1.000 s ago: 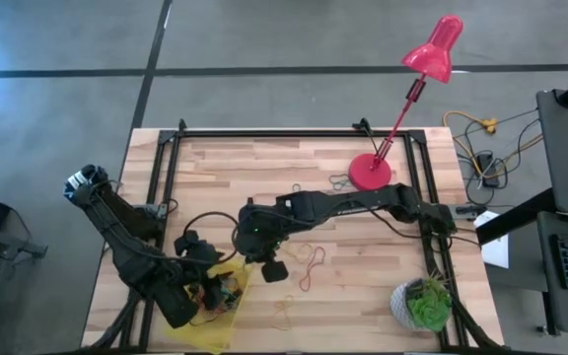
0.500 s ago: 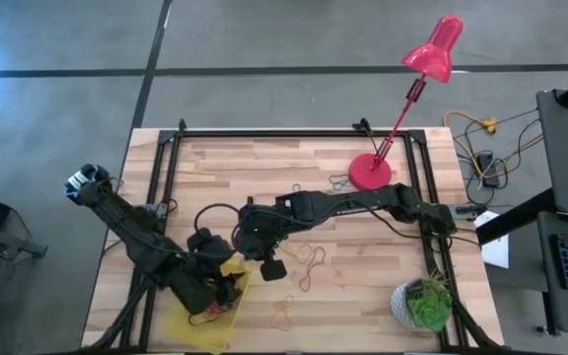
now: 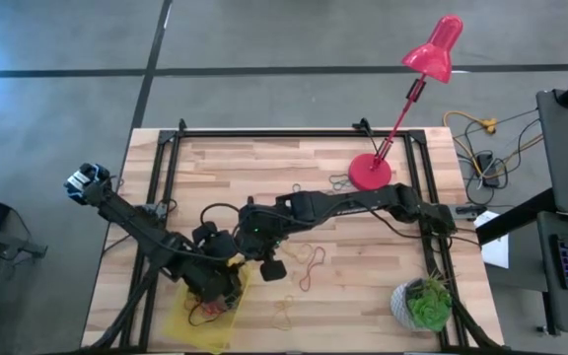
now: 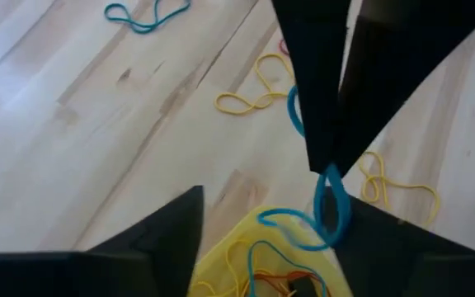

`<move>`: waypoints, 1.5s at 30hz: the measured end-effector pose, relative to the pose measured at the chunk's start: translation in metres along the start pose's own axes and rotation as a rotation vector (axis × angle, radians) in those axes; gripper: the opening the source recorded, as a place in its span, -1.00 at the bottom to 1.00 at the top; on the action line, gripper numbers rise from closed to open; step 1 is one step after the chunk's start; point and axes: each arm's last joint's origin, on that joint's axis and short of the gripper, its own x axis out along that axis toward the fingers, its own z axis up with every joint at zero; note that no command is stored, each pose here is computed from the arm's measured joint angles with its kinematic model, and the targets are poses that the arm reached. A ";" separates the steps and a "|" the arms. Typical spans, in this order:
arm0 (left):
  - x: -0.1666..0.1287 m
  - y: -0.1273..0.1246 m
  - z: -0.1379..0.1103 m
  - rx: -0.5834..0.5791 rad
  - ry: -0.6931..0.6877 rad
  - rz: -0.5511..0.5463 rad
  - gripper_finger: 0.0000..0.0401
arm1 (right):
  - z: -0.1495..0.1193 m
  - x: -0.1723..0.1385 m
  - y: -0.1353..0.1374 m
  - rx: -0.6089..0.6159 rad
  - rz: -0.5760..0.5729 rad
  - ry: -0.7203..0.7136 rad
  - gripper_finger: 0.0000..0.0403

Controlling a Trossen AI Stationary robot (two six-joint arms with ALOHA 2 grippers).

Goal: Pick and place rubber bands into bin
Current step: Put the blue rubber band into the bin

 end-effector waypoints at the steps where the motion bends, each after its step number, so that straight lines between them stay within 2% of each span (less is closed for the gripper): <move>1: 0.001 0.001 0.000 0.003 -0.001 0.001 0.06 | 0.000 -0.001 0.000 0.002 0.000 -0.001 -0.96; 6: 0.006 0.001 0.005 0.051 -0.015 -0.008 -0.39 | 0.001 -0.003 0.001 0.007 0.001 -0.005 -0.96; 10: 0.007 0.003 0.006 0.088 -0.010 0.005 -0.82 | 0.001 -0.003 0.001 0.069 -0.002 -0.006 -0.96; 12: 0.006 0.005 0.005 0.095 0.002 0.013 -0.95 | 0.001 -0.004 0.001 0.090 -0.013 -0.005 -0.95; 17: 0.007 0.007 0.003 0.111 0.048 0.018 -0.99 | 0.002 -0.007 -0.001 0.116 -0.036 -0.010 -0.78; 23: 0.006 0.010 -0.001 0.080 0.110 0.027 -1.00 | 0.000 -0.011 -0.001 0.157 -0.066 0.015 -0.32; 27: -0.001 0.008 -0.013 0.060 0.224 0.002 -1.00 | -0.011 -0.015 -0.003 0.131 -0.198 0.132 -0.03; 30: -0.009 0.002 -0.029 0.034 0.317 -0.046 -1.00 | -0.021 -0.022 -0.006 0.092 -0.306 0.249 0.12; 34: -0.015 -0.006 -0.058 -0.031 0.407 -0.056 -1.00 | -0.033 -0.031 -0.019 0.136 -0.355 0.368 0.21; 38: -0.011 -0.011 -0.088 -0.137 0.452 -0.039 -1.00 | -0.045 -0.038 -0.044 0.205 -0.371 0.444 0.20; 41: -0.003 -0.012 -0.098 -0.239 0.454 -0.024 -0.99 | -0.057 -0.043 -0.072 0.259 -0.362 0.478 0.18; 45: 0.002 -0.013 -0.102 -0.356 0.461 -0.021 -0.84 | -0.083 -0.047 -0.115 0.393 -0.345 0.530 0.17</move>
